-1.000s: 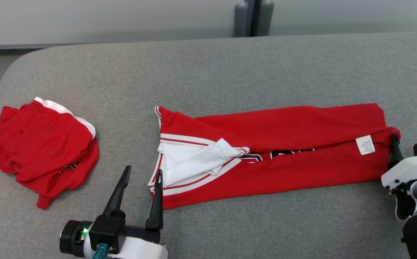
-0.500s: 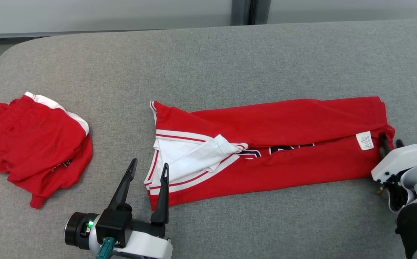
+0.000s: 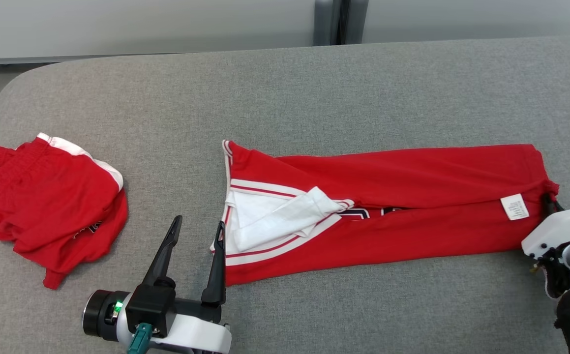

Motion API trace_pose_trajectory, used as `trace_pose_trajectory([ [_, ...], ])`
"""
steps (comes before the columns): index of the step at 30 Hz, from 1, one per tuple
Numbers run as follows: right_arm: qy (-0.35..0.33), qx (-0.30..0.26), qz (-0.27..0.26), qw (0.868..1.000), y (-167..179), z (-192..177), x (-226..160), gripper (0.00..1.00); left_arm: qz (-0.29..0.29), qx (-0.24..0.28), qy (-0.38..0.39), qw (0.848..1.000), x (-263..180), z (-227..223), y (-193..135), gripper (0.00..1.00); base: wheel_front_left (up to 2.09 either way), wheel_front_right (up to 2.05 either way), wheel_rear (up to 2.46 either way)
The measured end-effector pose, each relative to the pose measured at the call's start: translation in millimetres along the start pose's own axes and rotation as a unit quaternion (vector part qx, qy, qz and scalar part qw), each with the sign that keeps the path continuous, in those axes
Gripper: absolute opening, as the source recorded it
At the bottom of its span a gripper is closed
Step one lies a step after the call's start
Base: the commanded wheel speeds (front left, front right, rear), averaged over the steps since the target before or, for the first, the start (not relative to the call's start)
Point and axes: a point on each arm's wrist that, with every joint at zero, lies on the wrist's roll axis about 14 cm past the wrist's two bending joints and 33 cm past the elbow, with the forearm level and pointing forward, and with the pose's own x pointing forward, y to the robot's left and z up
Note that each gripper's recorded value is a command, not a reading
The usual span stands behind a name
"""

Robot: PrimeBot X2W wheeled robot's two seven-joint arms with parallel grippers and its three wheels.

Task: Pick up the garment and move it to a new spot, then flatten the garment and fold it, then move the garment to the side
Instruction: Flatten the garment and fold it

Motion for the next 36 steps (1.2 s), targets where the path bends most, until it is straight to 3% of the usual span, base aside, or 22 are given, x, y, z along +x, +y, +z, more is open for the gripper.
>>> trace_pose_trajectory([
  [6,-0.038,-0.01,-0.024,0.999,-27.8,28.5,-5.6,0.0,-0.006,0.003,-0.009,1.0,0.7,5.4,-2.8,1.0,0.0,0.0,0.0],
  [11,-0.065,-0.013,-0.018,0.998,-26.5,49.0,-10.2,0.0,-0.01,0.003,-0.016,1.0,-0.1,10.7,-5.5,1.0,0.0,0.0,0.0],
  [24,-0.114,0.022,0.114,0.987,59.2,75.3,-32.3,0.0,-0.018,-0.001,-0.025,1.0,-6.3,17.6,-12.0,1.0,0.0,0.0,0.0],
  [36,-0.111,0.033,0.254,0.96,149.0,70.6,-70.9,0.0,0.001,-0.003,-0.03,1.0,-19.1,22.5,-1.4,1.0,0.0,0.0,0.0],
])
